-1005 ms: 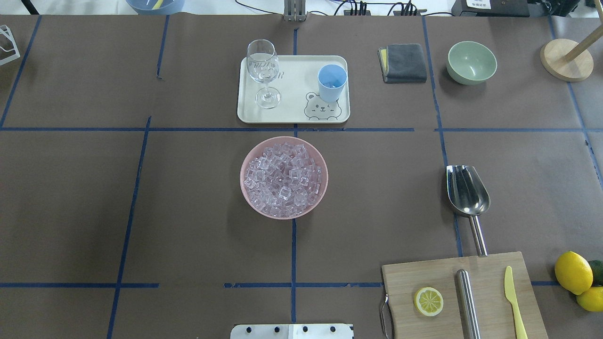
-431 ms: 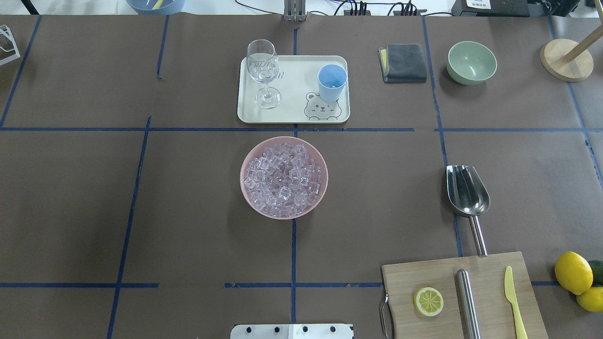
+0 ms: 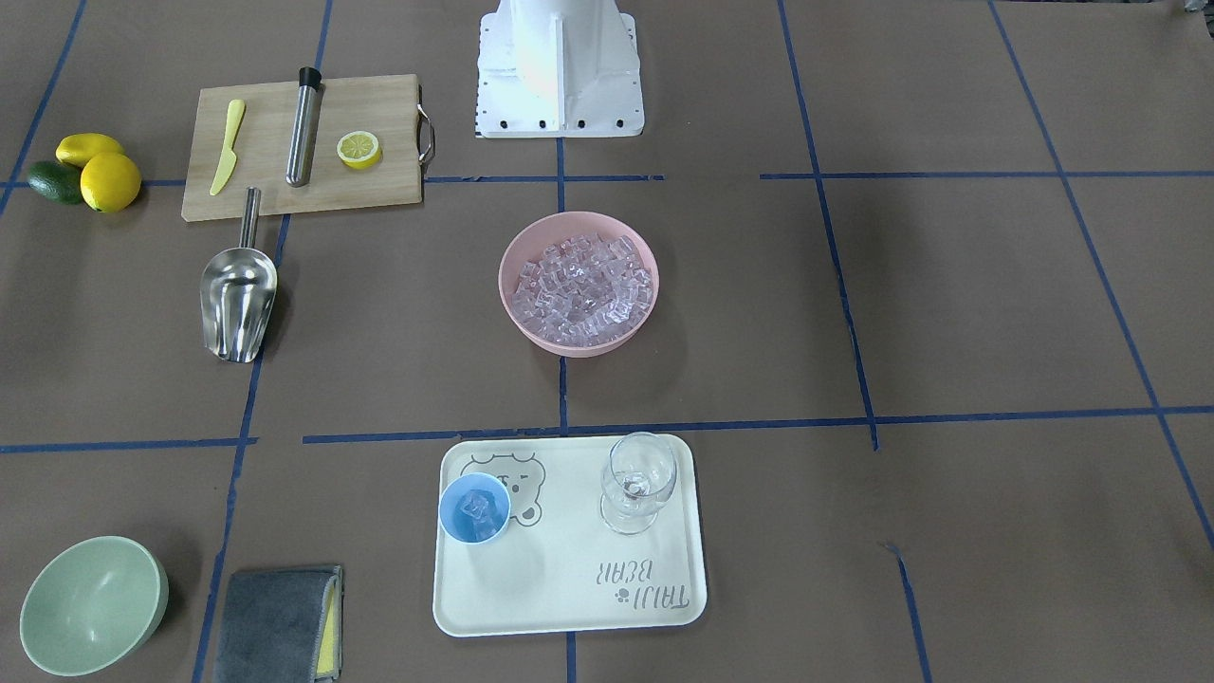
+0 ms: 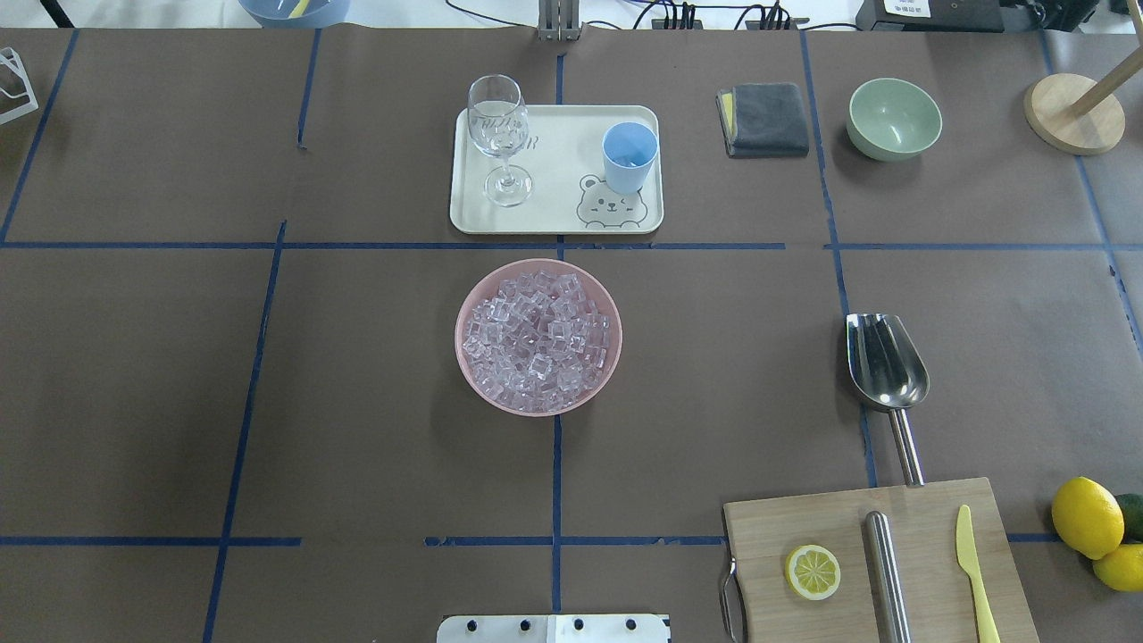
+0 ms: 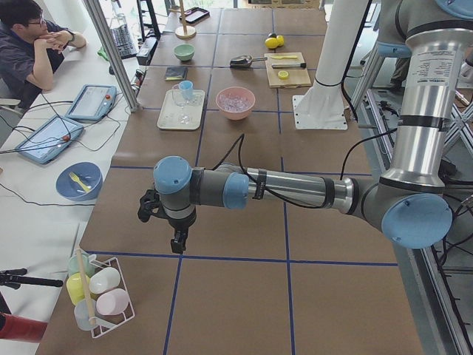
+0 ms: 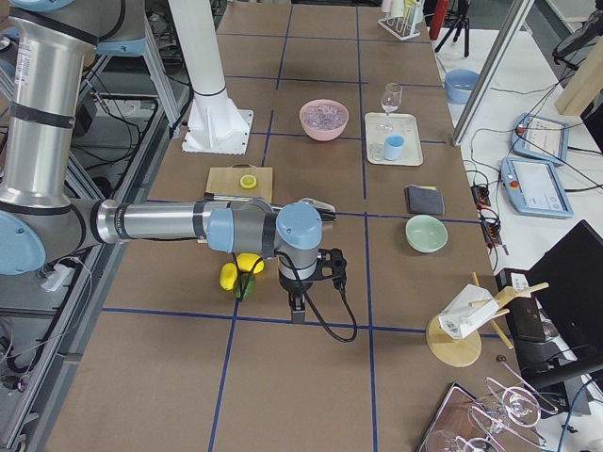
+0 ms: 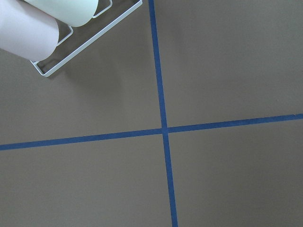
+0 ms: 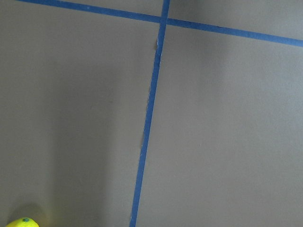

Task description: Put ice in cup with scoop

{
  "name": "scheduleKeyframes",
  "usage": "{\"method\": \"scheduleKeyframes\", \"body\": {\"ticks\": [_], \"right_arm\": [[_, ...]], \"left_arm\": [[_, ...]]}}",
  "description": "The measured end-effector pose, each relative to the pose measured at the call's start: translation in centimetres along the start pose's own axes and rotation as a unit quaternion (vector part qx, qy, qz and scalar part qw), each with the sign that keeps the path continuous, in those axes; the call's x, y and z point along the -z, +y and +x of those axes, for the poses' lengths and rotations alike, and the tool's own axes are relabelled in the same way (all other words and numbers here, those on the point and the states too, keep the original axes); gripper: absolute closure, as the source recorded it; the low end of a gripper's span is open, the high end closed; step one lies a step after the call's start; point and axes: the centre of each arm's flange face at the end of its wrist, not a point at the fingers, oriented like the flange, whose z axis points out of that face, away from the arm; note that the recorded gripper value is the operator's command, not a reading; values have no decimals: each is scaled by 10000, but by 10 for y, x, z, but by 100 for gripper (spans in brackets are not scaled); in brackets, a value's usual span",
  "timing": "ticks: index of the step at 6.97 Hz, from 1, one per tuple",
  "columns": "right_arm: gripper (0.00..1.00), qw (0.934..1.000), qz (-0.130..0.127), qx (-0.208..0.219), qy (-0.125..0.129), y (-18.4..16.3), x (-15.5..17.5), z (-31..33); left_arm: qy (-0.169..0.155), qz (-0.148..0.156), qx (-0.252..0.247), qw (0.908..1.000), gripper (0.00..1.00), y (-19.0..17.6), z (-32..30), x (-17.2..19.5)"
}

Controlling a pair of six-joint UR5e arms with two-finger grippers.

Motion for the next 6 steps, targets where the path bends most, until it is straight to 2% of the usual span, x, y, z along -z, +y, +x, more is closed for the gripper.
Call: {"method": "scheduleKeyframes", "body": {"ticks": [6], "right_arm": [[0,9999,52,-10,-119,-2,3,-2]], "left_arm": [[0,15,-27,10000,0,-1,2,1]]}}
